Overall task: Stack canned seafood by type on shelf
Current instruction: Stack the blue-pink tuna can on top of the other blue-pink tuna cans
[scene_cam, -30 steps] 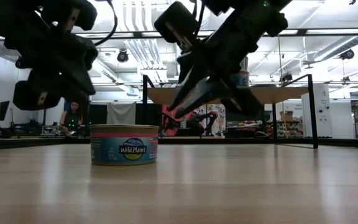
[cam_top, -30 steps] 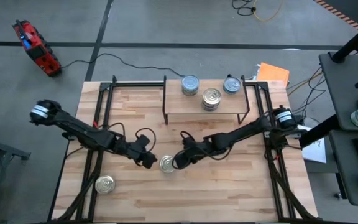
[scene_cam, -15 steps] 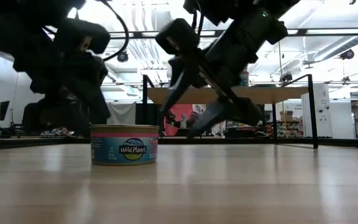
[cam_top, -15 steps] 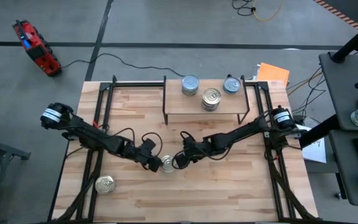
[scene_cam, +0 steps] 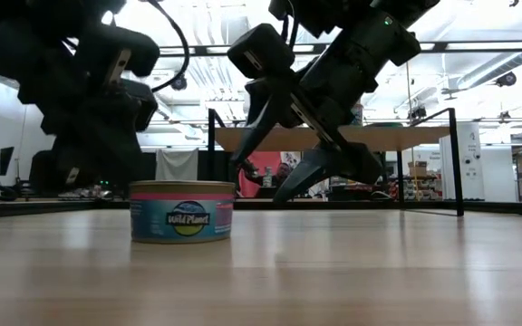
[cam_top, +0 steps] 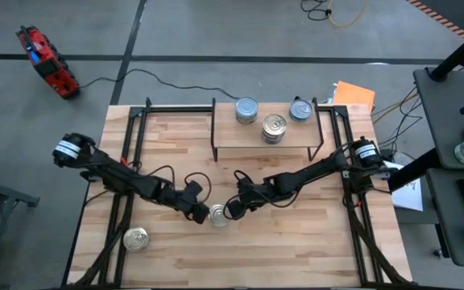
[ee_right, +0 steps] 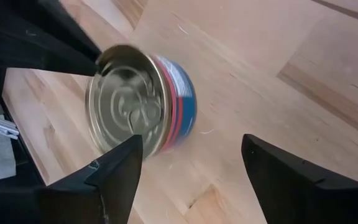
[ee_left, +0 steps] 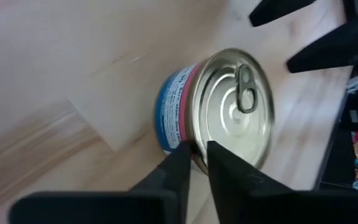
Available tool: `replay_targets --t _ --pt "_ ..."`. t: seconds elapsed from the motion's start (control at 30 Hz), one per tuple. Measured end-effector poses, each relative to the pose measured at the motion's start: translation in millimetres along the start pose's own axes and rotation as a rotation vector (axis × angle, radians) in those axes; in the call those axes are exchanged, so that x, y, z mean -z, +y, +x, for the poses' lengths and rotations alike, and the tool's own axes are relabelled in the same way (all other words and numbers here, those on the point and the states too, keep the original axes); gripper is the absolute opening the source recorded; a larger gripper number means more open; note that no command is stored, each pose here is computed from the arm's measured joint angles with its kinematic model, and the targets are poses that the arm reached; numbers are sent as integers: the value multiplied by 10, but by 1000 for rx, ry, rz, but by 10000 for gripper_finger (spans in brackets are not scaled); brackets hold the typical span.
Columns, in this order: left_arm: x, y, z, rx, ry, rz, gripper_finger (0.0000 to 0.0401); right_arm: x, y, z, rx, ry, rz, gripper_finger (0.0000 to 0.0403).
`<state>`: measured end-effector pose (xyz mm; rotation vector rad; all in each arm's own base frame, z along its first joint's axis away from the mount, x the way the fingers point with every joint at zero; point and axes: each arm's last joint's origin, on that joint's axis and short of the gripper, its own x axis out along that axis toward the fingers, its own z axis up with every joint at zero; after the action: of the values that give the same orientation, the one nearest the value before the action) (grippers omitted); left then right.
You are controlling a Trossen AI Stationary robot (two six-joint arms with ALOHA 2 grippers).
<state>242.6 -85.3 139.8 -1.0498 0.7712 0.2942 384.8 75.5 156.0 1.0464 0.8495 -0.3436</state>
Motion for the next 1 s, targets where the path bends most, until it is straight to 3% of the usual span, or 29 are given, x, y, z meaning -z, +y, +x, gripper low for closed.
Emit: replay_targets --t 0.13,0.4,0.57,0.77,1.0 --pt "-14 -31 -44 23 -6 -2 5 1 -1 0 0 1 -2 257" --pt "-23 -72 -64 59 1 5 4 5 -7 1 3 8 -12 253" --pt "-77 -290 -103 131 -18 139 1 9 -4 1 -4 20 -13 261" --pt "-26 -230 19 -37 60 230 1 3 15 1 -24 15 -1 273" --pt "50 -257 96 -32 91 265 1 8 1 59 -36 11 -16 293"
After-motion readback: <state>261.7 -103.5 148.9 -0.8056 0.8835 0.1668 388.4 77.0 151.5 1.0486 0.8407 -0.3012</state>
